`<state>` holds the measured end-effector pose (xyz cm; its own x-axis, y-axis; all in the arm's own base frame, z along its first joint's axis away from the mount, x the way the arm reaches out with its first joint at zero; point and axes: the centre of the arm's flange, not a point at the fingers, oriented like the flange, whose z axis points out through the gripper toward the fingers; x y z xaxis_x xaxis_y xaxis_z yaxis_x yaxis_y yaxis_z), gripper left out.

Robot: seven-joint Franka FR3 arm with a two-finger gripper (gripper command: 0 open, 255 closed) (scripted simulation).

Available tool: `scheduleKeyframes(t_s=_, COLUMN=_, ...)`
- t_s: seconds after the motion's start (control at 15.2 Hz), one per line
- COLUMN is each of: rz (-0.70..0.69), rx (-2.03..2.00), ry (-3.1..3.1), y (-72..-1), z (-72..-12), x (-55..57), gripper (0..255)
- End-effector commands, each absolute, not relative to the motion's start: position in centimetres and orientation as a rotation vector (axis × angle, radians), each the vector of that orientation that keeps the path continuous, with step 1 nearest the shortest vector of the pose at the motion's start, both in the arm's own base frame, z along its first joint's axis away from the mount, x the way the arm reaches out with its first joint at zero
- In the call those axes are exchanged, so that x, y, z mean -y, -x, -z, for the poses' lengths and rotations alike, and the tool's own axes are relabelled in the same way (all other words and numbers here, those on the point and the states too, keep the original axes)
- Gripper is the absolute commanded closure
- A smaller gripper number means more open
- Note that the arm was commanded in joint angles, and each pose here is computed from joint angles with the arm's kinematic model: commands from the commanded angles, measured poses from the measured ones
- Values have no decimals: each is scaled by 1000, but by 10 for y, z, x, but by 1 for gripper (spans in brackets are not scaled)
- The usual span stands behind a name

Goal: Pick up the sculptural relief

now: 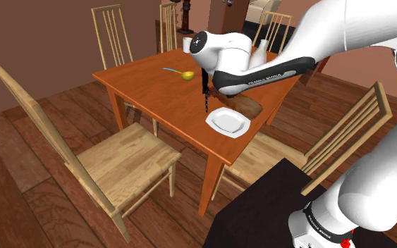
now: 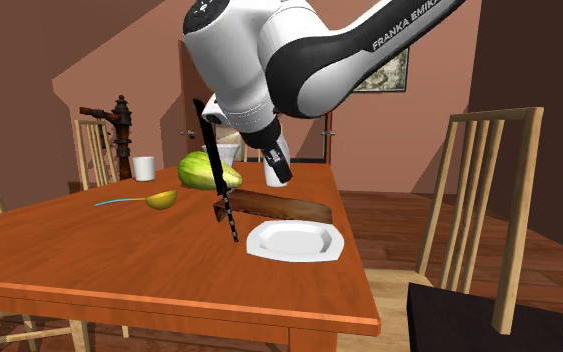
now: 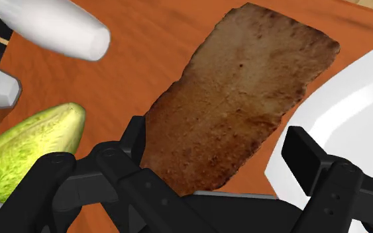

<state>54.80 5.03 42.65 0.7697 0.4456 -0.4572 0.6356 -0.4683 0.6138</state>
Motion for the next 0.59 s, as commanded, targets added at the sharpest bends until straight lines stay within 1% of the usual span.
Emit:
scheduleKeyframes(t_s=0.0, rz=300, rx=-855, ry=-2055, y=-568, z=-407, x=-57, gripper=0)
scheduleKeyframes(t_s=0.53, rz=318, rx=-1031, ry=-1721, y=-636, z=-330, x=-77, gripper=0)
